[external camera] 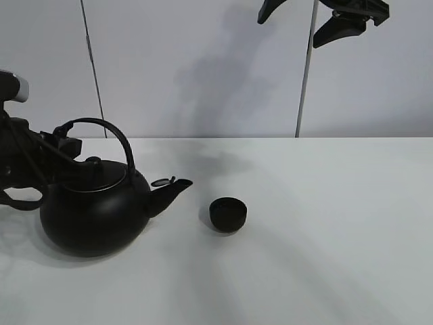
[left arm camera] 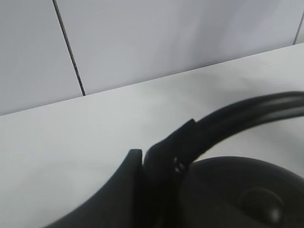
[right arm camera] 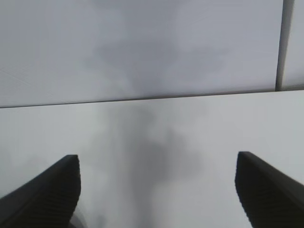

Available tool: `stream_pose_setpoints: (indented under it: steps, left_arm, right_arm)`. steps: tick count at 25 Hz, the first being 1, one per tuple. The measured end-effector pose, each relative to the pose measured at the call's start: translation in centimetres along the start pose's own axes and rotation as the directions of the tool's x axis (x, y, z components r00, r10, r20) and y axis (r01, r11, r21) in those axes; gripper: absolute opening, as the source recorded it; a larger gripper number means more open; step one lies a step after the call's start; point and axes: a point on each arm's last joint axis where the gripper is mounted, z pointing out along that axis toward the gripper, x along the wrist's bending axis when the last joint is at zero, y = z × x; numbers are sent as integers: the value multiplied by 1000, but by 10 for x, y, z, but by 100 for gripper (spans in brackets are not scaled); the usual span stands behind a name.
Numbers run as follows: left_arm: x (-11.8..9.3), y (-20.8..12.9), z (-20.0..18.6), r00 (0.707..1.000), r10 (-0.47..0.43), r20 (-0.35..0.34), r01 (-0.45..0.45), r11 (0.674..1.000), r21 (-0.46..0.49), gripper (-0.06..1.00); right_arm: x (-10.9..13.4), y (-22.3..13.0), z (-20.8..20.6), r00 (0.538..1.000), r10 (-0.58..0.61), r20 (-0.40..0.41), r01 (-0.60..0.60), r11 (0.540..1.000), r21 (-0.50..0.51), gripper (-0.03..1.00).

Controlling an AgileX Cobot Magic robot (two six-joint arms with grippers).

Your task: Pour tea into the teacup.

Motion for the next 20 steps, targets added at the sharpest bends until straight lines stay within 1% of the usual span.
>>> stream_pose_setpoints:
  steps: [5,8,12,17,20]
  left_arm:
    - [-3,4,0,999,-22,34,23,999,-34,19]
    - [-3,7,-1,999,-37,36,40,997,-65,25]
    - [-3,6,-6,998,-39,41,42,996,-80,34]
    - [-4,-5,-17,998,-38,52,39,999,-37,39]
    - [-5,-4,-23,997,-31,65,34,998,-44,46]
  right_arm:
    - [0,0,0,1000,0,0,0,1000,0,61]
    - [0,0,0,1000,0,0,0,1000,0,61]
    - [0,0,0,1000,0,0,0,1000,0,61]
    - [0,0,0,1000,0,0,0,1000,0,61]
    - [0,0,0,1000,0,0,0,1000,0,61]
